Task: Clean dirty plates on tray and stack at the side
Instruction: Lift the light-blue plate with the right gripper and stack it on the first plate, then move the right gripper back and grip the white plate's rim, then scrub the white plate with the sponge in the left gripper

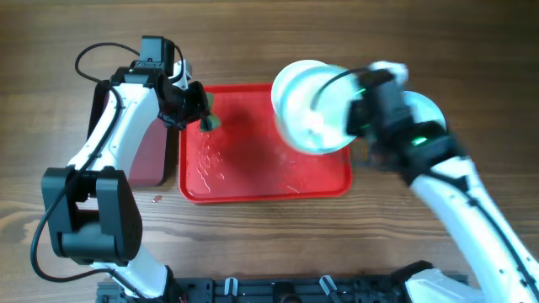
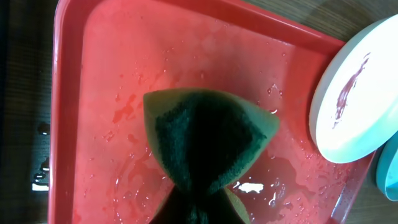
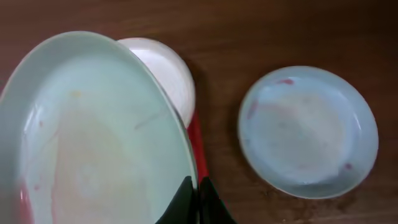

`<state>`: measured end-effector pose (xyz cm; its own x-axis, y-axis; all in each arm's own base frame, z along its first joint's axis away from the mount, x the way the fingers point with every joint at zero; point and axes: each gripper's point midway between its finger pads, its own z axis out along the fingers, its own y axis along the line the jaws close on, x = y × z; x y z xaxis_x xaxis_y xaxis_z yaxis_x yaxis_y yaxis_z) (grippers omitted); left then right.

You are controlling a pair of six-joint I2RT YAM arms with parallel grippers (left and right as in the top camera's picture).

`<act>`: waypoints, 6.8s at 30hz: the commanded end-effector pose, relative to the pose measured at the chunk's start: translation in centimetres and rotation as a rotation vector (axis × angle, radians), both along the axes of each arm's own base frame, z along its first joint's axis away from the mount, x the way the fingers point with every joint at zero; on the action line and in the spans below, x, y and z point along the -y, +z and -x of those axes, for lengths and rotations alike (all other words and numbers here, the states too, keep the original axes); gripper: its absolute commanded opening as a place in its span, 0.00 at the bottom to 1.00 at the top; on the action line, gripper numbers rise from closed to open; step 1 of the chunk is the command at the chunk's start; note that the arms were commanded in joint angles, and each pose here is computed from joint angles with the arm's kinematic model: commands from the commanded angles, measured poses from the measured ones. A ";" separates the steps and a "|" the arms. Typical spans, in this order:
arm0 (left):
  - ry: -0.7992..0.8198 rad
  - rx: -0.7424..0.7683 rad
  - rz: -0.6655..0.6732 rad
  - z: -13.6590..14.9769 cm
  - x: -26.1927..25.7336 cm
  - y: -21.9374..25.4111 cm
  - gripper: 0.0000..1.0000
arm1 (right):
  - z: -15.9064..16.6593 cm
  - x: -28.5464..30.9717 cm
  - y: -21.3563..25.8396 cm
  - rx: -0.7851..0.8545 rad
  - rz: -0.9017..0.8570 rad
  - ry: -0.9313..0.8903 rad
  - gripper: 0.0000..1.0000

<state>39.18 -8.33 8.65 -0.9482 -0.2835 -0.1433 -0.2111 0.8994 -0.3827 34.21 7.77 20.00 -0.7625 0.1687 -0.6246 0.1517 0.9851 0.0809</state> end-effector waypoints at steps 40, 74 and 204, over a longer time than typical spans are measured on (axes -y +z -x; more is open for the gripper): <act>0.015 -0.015 -0.023 0.1 -0.4 -0.6 0.04 | -5.6 -3.9 -18.4 -0.344 -0.342 -0.163 0.28; 0.014 -0.015 -0.023 0.1 -0.4 -0.6 0.04 | -6.3 -12.4 -19.6 -0.266 -0.157 0.521 0.04; -0.009 0.065 -0.485 -3.2 1.5 -9.5 0.04 | -1.6 -14.4 -21.0 -0.461 -0.322 0.396 0.04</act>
<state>40.38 -19.31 0.74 -0.9632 0.0724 -0.2588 0.1308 0.9676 -0.2160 36.64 22.61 0.40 -0.9753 -0.0380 -0.2176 -0.1275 0.9011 0.4145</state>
